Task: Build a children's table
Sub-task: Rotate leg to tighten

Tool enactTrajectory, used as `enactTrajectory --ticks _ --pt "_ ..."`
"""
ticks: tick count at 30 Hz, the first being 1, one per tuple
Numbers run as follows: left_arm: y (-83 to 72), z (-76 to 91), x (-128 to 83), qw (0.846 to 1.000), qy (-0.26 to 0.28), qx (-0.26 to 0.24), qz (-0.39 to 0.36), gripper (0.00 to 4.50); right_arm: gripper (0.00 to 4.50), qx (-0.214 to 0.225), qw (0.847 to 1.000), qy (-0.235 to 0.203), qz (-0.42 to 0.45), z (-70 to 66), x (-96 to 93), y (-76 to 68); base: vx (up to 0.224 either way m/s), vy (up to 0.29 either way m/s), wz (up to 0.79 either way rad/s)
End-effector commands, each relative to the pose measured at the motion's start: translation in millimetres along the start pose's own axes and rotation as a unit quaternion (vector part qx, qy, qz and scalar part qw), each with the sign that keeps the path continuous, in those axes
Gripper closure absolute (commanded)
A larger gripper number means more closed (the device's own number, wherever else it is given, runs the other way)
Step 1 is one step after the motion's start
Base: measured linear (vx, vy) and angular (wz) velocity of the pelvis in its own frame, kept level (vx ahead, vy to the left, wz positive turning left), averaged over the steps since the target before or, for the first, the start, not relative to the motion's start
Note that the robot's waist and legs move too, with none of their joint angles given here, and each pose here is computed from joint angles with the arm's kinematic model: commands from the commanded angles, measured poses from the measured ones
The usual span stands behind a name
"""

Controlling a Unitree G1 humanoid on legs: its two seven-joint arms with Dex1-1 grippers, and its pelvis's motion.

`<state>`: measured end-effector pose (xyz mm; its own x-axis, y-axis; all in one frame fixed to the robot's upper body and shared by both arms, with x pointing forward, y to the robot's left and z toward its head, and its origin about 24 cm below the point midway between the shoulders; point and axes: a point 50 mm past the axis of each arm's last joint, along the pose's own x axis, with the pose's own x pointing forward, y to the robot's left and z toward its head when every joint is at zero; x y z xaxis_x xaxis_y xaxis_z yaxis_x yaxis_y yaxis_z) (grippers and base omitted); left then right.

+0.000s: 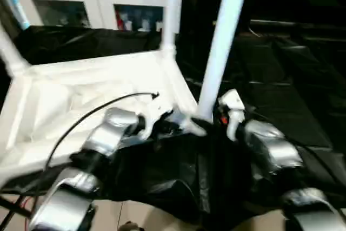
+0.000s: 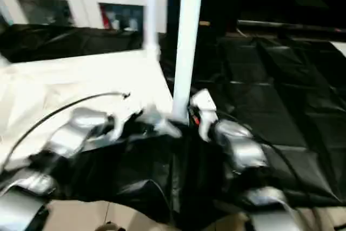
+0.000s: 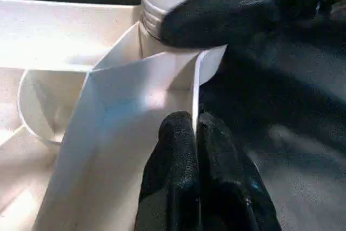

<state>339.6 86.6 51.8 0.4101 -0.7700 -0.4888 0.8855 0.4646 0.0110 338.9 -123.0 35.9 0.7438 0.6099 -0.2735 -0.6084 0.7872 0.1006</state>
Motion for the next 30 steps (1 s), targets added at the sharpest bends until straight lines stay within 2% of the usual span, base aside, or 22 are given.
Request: enactTrajectory --ticks 1,4,5,6,8,9,11,14,17,21,24,30 --pt "8.0 33.7 2 0.996 -0.069 0.000 0.051 4.50 1.75 0.012 0.999 0.028 0.014 -13.1 12.9 20.5 0.000 0.000 0.00" --pt "9.4 45.8 12 0.993 -0.081 0.000 0.088 4.50 1.75 0.033 0.996 0.031 -0.079 -8.4 31.3 27.9 0.000 0.000 0.00" --pt "8.8 46.4 12 0.993 -0.081 0.006 0.086 4.50 1.75 0.034 0.996 0.031 -0.081 -8.0 32.6 29.1 0.000 0.000 0.00" --pt "6.5 46.6 14 0.994 -0.076 0.032 0.078 4.50 1.75 0.015 0.997 0.022 -0.076 -3.9 37.6 35.0 0.000 0.000 0.00" --pt "5.6 46.2 14 0.994 -0.076 0.034 0.074 4.50 1.75 0.005 0.997 0.017 -0.073 -2.6 38.4 36.2 0.000 0.000 0.00" --pt "4.6 45.9 14 0.994 -0.080 0.032 0.068 4.50 1.19 0.002 0.998 0.010 -0.062 -0.7 38.9 38.0 0.000 0.000 0.00" --pt "0.7 42.8 13 0.995 -0.083 0.042 0.045 4.50 1.05 0.014 0.999 -0.011 -0.030 3.8 38.5 40.6 0.000 0.000 0.00" --pt "-2.3 35.1 8 0.995 -0.084 0.047 0.015 4.50 0.69 -0.003 1.000 -0.016 0.001 6.1 32.7 35.0 0.000 0.000 0.00" --pt "-3.2 33.2 7 0.995 -0.084 0.051 0.005 4.50 0.54 -0.007 1.000 -0.017 0.010 6.8 31.0 33.0 0.000 0.000 0.00" --pt "-6.2 21.9 -2 0.995 -0.071 0.058 -0.033 4.50 0.15 -0.056 0.996 -0.003 0.064 7.1 17.2 21.2 0.000 0.000 0.00" --pt "-9.6 14.4 -10 0.993 -0.064 0.068 -0.073 4.50 0.03 -0.077 0.992 0.011 0.097 7.5 5.5 11.8 0.000 0.000 0.00" --pt "-12.4 2.7 -26 0.988 -0.044 0.082 -0.124 4.50 0.03 -0.095 0.982 0.026 0.162 7.8 -14.0 3.0 0.000 0.000 0.00"
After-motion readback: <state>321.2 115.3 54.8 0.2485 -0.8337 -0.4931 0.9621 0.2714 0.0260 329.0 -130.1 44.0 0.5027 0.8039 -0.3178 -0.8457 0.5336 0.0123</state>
